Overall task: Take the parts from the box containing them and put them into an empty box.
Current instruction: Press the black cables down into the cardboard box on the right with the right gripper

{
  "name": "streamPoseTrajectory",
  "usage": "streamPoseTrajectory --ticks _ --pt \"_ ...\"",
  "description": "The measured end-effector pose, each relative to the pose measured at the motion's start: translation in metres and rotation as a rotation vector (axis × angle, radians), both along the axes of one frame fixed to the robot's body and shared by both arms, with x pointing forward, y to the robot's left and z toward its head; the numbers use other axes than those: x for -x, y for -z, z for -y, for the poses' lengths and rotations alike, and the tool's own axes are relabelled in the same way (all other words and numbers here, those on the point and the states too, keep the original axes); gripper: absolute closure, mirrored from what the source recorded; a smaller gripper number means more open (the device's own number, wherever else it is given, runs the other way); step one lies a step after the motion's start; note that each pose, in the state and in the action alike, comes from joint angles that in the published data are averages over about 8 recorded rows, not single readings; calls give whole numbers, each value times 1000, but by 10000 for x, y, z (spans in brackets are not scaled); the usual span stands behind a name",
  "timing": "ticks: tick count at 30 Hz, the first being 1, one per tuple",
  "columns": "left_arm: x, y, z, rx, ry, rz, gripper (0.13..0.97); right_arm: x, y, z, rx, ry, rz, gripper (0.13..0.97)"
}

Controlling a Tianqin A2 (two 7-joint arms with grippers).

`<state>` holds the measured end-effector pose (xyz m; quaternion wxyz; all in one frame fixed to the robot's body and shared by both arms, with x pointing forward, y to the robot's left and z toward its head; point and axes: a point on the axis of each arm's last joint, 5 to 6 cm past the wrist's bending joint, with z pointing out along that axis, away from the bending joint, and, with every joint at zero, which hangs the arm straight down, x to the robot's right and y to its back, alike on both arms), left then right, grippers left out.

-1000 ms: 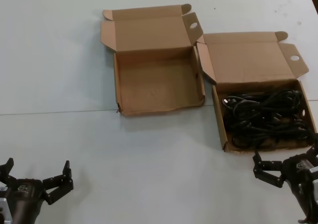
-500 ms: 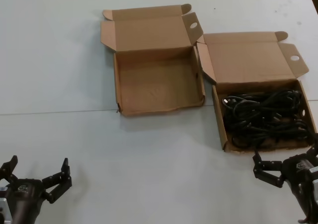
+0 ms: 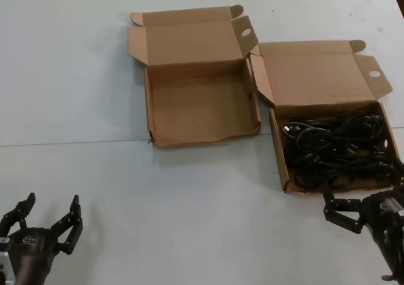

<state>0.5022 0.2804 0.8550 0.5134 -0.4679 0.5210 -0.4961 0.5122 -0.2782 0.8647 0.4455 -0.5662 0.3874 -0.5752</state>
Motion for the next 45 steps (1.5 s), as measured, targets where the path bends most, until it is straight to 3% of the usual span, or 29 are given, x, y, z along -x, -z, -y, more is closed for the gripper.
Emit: streamPoseTrajectory --ticks 12,22,31,41,45 --pt "0 0 0 0 0 0 693 22 -284 222 197 -63 15 130" --pt "0 0 0 0 0 0 857 -255 -713 462 381 -222 -50 130" --pt "0 0 0 0 0 0 930 -564 -1062 590 581 -313 -70 130" --pt "0 0 0 0 0 0 938 -930 -1345 648 1065 -436 -29 130" --pt "0 0 0 0 0 0 940 -1082 -1436 620 1195 -455 -25 130"
